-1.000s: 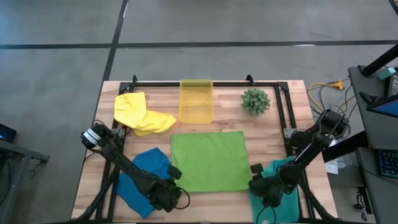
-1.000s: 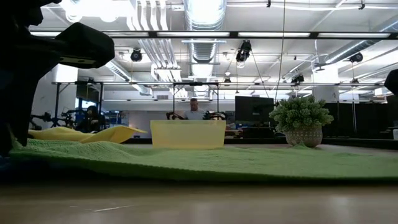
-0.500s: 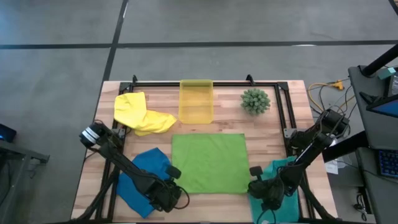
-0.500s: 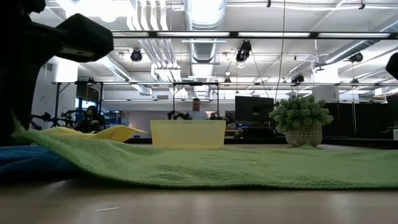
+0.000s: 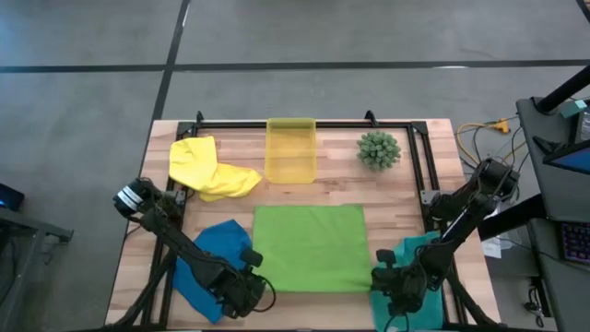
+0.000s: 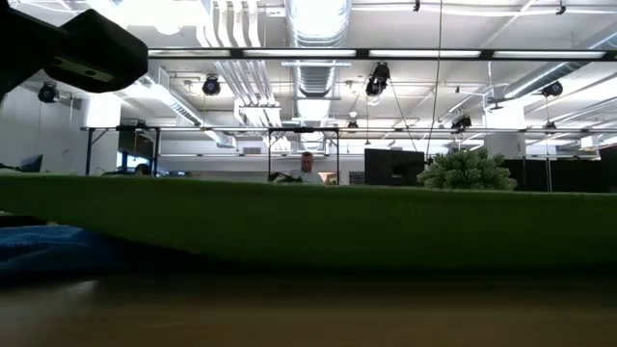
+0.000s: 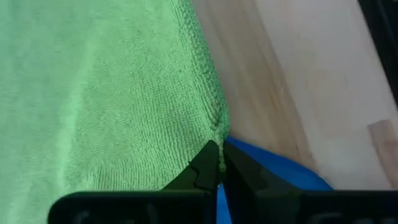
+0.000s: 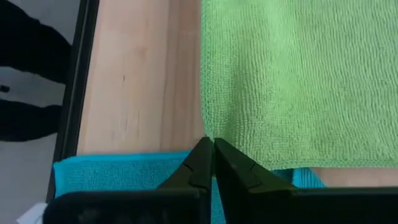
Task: Fold microfiber towels
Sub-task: Fold the green microfiber cloth
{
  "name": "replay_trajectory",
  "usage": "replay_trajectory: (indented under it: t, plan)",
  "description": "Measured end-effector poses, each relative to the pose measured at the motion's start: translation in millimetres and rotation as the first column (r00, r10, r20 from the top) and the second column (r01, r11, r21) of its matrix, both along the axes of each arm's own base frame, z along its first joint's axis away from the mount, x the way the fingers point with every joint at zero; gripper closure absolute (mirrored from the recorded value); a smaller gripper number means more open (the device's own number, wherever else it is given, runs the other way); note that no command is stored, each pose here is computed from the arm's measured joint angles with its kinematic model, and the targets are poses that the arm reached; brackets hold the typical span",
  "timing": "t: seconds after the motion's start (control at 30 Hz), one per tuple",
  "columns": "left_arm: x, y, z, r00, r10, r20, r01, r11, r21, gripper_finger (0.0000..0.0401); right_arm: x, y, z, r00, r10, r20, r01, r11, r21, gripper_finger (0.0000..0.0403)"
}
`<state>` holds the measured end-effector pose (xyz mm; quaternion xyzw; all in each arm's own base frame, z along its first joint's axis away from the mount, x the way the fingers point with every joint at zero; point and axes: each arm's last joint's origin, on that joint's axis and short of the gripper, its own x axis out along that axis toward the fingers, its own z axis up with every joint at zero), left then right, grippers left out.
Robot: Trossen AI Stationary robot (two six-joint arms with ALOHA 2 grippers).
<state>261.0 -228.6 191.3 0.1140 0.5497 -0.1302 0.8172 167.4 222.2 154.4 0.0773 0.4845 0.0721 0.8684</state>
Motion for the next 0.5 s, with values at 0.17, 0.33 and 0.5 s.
replay_trajectory:
  t: [0.17,0.33,0.5]
  plan:
    - [-4.5,8.8,9.2,0.997,0.064,0.054,-0.067,0.995,0.069,0.0401,-1.6,-10.2,6.3,0.996,-0.082,0.019,0.082,0.997,-0.017,0.0394]
    - [-20.6,29.4,24.8,0.99,0.09,0.108,-0.094,0.995,0.029,0.0401,-1.2,-26.8,18.4,0.988,-0.143,0.05,0.143,0.99,0.006,0.0394]
    - [-42.9,62.3,36.1,0.961,0.177,0.21,-0.146,0.977,-0.158,0.0401,0.4,-51.0,25.4,0.972,-0.228,0.064,0.224,0.973,0.055,0.0394]
